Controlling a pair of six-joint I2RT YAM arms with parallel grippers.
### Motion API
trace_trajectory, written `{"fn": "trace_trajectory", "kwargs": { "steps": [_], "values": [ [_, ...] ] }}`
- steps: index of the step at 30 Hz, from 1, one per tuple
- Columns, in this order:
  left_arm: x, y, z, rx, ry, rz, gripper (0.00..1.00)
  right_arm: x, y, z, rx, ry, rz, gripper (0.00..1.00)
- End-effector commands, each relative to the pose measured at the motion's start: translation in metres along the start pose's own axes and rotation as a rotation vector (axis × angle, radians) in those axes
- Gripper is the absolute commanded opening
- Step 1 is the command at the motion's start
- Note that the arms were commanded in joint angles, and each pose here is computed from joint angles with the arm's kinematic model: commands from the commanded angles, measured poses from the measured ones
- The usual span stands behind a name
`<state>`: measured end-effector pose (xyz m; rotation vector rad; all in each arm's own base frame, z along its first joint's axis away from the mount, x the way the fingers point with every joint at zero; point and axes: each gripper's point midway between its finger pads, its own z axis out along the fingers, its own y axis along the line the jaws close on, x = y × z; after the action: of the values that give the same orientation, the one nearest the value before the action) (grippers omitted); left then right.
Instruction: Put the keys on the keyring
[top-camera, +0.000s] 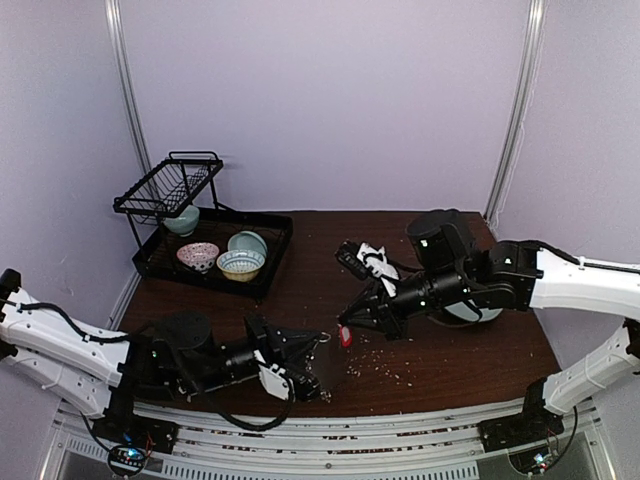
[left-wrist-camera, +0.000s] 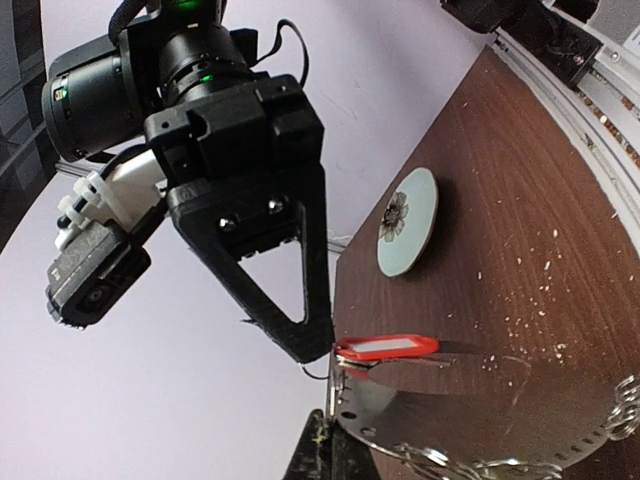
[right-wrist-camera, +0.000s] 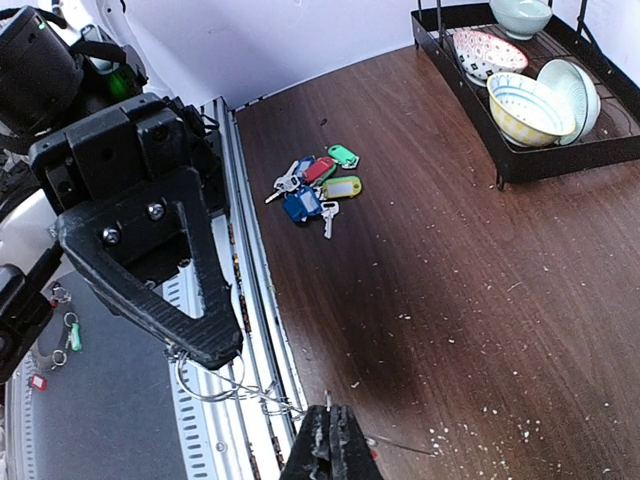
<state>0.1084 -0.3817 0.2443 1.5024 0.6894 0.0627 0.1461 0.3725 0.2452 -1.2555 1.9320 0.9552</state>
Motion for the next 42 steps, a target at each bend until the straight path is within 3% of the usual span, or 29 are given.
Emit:
{"fn": "trace_trajectory", "kwargs": {
  "steps": [1,10,28,42],
  "values": [
    [-0.015,0.013,-0.006,-0.035,-0.109,-0.112,0.0,-0.013,0.014,-0.004,-0.071,-0.019,0.091,0.0],
    [-0.021,0.025,-0.009,-0.017,-0.176,-0.237,0.0,-0.015,0.03,-0.013,-0.157,-0.061,0.155,0.0],
    [-0.018,0.016,-0.008,0.001,-0.164,-0.16,0.0,-0.011,0.033,0.0,-0.188,0.019,0.124,0.0],
    [-0.009,0.009,-0.003,0.016,-0.116,-0.117,0.0,-0.017,0.047,-0.006,-0.269,-0.012,0.107,0.0]
  ]
}}
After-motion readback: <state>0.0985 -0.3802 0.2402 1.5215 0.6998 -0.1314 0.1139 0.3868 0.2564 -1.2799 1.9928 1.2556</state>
